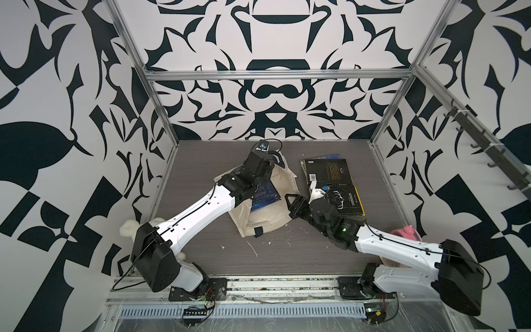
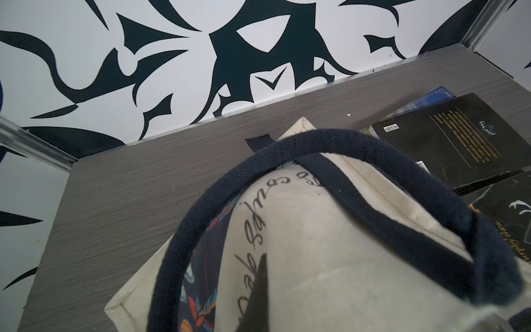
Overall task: Take out the books from the canvas bag
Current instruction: Pick up the book from the canvas bag.
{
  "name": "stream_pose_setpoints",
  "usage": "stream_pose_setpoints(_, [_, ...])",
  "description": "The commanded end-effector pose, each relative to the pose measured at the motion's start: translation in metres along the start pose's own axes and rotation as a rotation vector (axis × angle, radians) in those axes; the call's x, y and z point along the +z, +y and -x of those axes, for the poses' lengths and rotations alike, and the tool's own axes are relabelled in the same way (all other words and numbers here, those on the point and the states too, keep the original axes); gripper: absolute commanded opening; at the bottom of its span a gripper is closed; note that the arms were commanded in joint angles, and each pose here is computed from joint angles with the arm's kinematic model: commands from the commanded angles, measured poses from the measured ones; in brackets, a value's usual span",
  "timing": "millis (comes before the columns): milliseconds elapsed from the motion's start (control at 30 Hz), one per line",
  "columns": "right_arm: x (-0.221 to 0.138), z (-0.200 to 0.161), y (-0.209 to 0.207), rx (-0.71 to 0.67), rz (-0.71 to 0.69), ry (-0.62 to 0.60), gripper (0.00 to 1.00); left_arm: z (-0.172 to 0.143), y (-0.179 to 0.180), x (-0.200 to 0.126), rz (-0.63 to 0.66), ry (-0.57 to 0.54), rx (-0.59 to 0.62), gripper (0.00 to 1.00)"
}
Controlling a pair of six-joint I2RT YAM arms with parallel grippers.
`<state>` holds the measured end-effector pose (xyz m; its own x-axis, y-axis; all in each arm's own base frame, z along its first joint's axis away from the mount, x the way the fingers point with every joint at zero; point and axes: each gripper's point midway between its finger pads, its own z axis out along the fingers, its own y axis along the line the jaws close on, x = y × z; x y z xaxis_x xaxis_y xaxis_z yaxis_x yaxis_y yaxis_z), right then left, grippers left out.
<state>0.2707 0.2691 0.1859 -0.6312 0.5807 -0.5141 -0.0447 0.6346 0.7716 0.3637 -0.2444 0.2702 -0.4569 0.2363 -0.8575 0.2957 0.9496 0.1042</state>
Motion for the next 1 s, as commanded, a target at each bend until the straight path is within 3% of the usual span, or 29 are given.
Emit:
stream_pose_setpoints(0, [0.011,0.001,0.021,-0.008,0.036,-0.036,0.70,0.027,-0.005,-0.012,-0.042,-0.093,-0.051,0.00])
stream_pose_setpoints(167, [0.026,-0.023,0.029,-0.015,0.045,0.026,0.67,0.032,0.001,-0.019,-0.027,-0.126,-0.058,0.00])
stream_pose_setpoints(333, [0.022,-0.039,0.036,-0.035,0.067,-0.009,0.66,0.036,0.003,-0.024,-0.029,-0.142,-0.066,0.00])
stream_pose_setpoints(600, [0.053,-0.074,0.035,0.009,0.070,0.042,0.63,0.043,0.003,-0.036,-0.064,-0.174,-0.101,0.00])
stream_pose_setpoints(967, [0.079,-0.087,0.021,0.059,-0.019,-0.034,0.61,0.044,-0.003,-0.039,-0.105,-0.184,-0.114,0.00])
